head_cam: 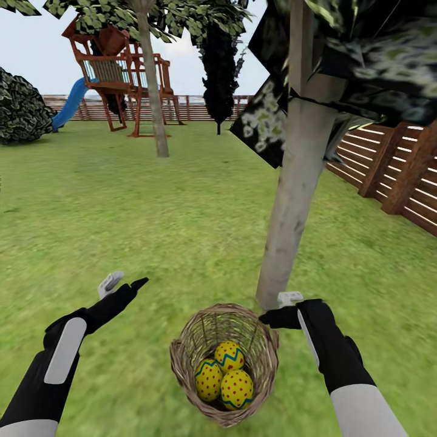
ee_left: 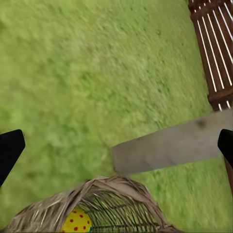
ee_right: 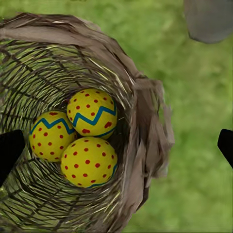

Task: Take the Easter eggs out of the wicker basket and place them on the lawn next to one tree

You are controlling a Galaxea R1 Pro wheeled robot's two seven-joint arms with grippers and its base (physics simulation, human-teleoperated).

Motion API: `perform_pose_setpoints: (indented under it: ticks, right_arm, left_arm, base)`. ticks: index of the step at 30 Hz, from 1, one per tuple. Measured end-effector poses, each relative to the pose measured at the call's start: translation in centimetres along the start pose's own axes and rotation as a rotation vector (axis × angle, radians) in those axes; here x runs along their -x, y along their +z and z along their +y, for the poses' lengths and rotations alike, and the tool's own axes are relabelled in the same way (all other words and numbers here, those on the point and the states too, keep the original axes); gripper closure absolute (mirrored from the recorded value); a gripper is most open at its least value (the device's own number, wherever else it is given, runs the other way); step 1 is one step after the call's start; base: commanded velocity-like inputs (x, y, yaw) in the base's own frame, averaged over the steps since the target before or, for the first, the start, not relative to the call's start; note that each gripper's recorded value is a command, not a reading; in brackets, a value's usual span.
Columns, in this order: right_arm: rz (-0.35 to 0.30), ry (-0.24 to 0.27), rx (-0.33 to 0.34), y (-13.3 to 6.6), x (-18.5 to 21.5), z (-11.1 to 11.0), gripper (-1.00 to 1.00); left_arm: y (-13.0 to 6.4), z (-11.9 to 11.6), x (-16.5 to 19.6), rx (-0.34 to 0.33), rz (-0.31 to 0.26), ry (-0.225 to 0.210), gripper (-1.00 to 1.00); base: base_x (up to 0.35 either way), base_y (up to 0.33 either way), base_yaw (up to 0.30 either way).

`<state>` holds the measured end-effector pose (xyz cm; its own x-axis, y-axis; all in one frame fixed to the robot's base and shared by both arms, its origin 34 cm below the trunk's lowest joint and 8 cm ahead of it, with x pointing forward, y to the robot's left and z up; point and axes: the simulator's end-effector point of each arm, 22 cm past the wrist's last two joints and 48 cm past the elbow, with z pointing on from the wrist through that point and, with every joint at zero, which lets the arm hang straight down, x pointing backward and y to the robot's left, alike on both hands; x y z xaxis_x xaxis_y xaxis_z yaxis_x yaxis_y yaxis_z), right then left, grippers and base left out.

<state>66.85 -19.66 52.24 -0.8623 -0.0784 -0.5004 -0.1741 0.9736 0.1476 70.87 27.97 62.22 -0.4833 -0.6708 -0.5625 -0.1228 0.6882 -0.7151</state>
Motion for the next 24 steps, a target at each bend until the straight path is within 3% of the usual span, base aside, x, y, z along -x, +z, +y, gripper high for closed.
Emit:
perform_pose_setpoints:
  ticks: [7,12,17,20,24]
  right_arm:
    - [-0.004,0.003,0.012,-0.1,0.2,0.7,-1.0]
    - [0.007,0.004,0.019,0.1,-0.2,1.3,-1.0]
    - [0.07,0.008,0.022,1.7,-2.7,1.5,-1.0]
    - [0.068,0.002,0.014,2.6,-3.2,2.0,-1.0]
    - [0.057,-0.021,-0.045,4.5,-4.3,1.9,-1.0]
  left_arm:
    - [-0.1,-0.2,0.2,-0.004,-0.008,0.002,-1.0]
    - [-0.2,-0.4,0.4,-0.005,-0.012,0.008,-1.0]
    - [-0.2,-0.6,0.4,-0.009,-0.014,0.009,-1.0]
    - [-0.2,-0.7,0.4,-0.01,-0.014,0.007,-1.0]
    - [-0.3,-0.7,0.5,-0.012,-0.014,0.005,-1.0]
  base:
    - [0.0,0.299,-0.123]
    - [0.0,0.074,-0.201]
    - [0.0,0.005,-0.065]
    - [0.0,0.001,-0.007]
    - [0.0,0.0,-0.001]
